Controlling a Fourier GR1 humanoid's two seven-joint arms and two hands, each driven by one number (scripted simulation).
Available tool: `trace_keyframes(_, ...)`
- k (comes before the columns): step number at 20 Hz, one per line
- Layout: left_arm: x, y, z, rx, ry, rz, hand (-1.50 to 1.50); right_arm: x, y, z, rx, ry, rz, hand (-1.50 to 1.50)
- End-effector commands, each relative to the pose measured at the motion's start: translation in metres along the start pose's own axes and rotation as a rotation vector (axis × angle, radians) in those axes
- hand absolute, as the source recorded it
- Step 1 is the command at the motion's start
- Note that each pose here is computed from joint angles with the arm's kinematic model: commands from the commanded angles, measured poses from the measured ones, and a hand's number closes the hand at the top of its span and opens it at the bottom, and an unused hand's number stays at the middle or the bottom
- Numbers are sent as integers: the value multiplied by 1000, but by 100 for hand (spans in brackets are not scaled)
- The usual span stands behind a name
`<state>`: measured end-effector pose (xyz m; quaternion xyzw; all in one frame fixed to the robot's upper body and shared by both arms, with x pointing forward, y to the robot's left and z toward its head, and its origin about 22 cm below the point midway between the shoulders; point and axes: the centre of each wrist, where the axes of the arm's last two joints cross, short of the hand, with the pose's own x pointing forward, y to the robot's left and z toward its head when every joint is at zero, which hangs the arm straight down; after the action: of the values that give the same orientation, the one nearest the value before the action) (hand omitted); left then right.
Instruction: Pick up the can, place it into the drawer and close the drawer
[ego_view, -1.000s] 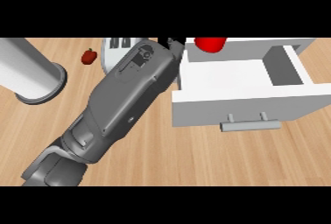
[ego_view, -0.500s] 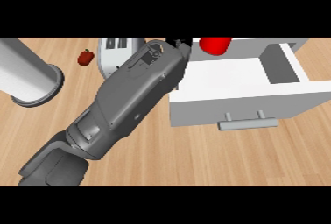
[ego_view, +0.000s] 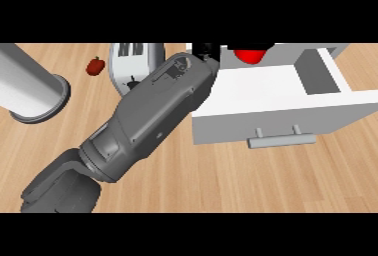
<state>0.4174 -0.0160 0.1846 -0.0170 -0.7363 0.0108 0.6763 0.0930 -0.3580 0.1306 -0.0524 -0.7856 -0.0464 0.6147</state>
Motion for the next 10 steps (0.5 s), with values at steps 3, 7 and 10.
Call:
trace_keyframes(3,-3,-3,0,67,11,-44,-150,1,5,0,18,11,-3,-150)
trace_keyframes(7,-16,5,-2,82,13,-45,-150,-10,3,-10,15,7,-12,-150)
trace_keyframes(10,-19,4,0,79,32,-22,-150,4,-3,-7,16,1,11,-150)
